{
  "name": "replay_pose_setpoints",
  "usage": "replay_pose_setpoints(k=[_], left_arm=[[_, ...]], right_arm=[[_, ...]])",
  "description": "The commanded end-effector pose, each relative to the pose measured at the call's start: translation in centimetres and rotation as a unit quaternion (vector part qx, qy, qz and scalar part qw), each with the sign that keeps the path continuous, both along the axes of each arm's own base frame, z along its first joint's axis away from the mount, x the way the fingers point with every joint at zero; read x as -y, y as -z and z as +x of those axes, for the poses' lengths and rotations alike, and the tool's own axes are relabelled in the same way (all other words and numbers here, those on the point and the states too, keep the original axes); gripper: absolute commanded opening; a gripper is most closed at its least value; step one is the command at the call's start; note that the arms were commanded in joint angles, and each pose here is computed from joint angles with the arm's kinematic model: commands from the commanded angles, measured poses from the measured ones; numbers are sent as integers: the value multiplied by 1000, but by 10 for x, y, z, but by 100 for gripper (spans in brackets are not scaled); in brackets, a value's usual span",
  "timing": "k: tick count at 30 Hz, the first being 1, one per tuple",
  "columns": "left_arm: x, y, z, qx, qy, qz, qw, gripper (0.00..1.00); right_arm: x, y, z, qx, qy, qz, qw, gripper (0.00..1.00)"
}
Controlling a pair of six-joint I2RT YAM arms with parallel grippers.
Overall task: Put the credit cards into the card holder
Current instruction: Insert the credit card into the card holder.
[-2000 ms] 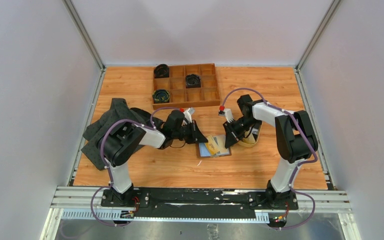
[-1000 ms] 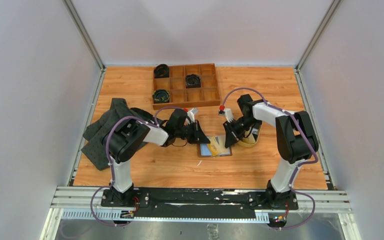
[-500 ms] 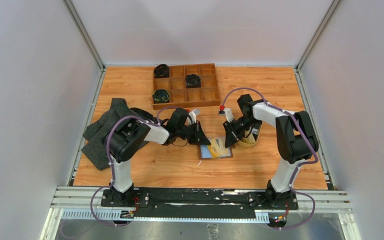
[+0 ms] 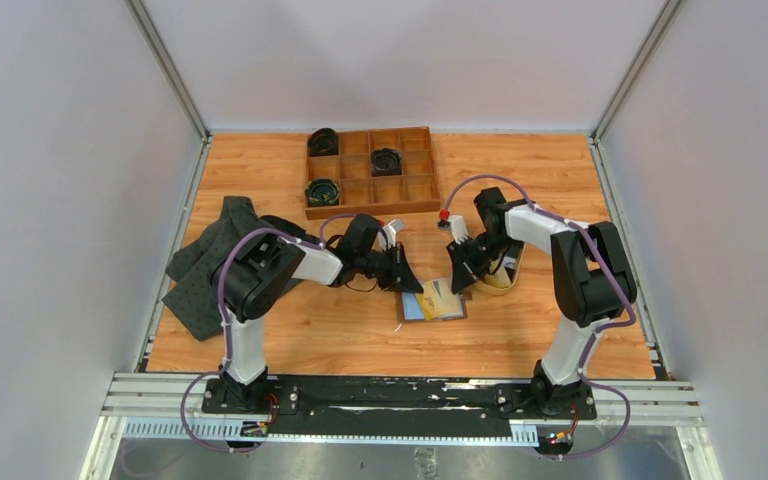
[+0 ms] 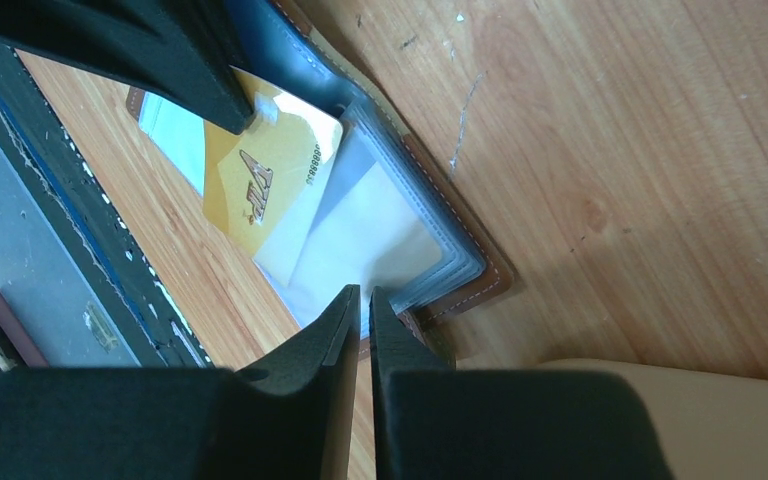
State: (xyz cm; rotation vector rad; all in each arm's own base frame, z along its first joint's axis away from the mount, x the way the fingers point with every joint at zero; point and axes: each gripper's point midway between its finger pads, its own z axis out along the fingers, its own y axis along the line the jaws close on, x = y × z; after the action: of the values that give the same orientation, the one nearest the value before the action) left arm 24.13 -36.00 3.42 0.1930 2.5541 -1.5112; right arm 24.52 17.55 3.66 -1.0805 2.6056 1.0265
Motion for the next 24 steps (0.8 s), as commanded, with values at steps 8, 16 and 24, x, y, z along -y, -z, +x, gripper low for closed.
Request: replay_pose_setpoints(k=[8, 16, 24], left_arm=[[-6, 18, -14, -29, 23, 31, 999, 0], [-6, 19, -15, -33, 31, 31, 998, 0], [-7, 21, -17, -37, 38, 37, 998, 0]], right_arm=[[10, 18, -4, -14, 5, -37, 999, 12], [10, 20, -5, -16, 5, -40, 999, 12], [9, 21, -4, -14, 3, -43, 999, 12]])
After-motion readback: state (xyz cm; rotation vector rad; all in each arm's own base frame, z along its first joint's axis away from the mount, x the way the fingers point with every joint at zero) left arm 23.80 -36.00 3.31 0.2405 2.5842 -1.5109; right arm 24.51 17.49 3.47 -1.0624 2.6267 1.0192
